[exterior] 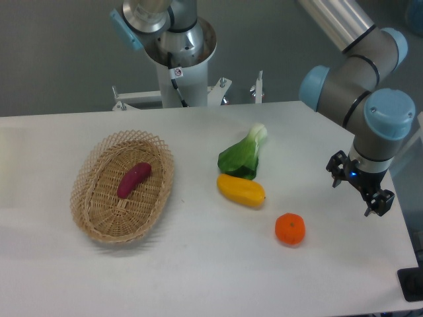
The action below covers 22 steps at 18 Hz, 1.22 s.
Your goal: Pick up the sweet potato from the basket
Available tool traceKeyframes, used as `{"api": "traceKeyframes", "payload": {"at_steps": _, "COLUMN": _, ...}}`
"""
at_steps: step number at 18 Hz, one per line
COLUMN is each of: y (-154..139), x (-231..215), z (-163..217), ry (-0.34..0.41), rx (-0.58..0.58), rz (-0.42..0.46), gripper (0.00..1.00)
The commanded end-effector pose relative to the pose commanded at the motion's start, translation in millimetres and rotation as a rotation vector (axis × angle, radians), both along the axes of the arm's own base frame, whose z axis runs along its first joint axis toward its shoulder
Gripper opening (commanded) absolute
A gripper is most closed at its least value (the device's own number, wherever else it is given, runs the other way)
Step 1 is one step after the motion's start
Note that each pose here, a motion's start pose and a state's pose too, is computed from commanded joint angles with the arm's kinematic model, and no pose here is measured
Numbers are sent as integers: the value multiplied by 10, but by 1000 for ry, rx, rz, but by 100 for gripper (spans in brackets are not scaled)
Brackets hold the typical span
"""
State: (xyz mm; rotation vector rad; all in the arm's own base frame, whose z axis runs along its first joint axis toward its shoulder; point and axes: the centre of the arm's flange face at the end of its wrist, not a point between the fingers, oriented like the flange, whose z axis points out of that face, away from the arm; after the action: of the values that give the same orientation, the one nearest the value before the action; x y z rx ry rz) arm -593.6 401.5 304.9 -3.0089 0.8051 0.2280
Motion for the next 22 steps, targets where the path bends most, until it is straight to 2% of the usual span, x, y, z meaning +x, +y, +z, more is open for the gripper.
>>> {"api": "traceKeyframes", "payload": {"at_steps": 2, "y": 39, "x": 48, "z": 11, "ry": -5, "rx": 0, "rz": -3, "gripper": 100}}
{"api": "traceKeyframes", "payload": {"at_steps": 4, "y": 57, "x": 113, "z": -27, "ry": -21, "rx": 10, "rz": 30, "gripper": 100}}
{"api": "traceKeyframes", "payload": {"at_steps": 8, "y": 370, "x": 380, "z": -57, "ry": -37, "rx": 23, "rz": 90, "gripper": 100}}
{"api": "traceKeyframes", "payload": {"at_steps": 11, "y": 527, "x": 671, "z": -37, "ry": -64, "rx": 53, "rz": 98, "gripper": 100}}
{"api": "traceKeyframes", "payload": {"at_steps": 14, "y": 692, "x": 1154, "z": 36, "ry": -77, "rx": 65, "rz": 97, "gripper": 100}}
{"api": "traceKeyframes", "payload": {"at_steps": 18, "y": 1070, "x": 2004, "z": 231, "ry": -85, "rx": 82, "rz": 116, "gripper": 100}}
{"api": "traceKeyframes", "payload": {"at_steps": 22, "y": 1377, "x": 2897, "z": 130, "ry": -120, "rx": 70, "rz": 130, "gripper": 100}}
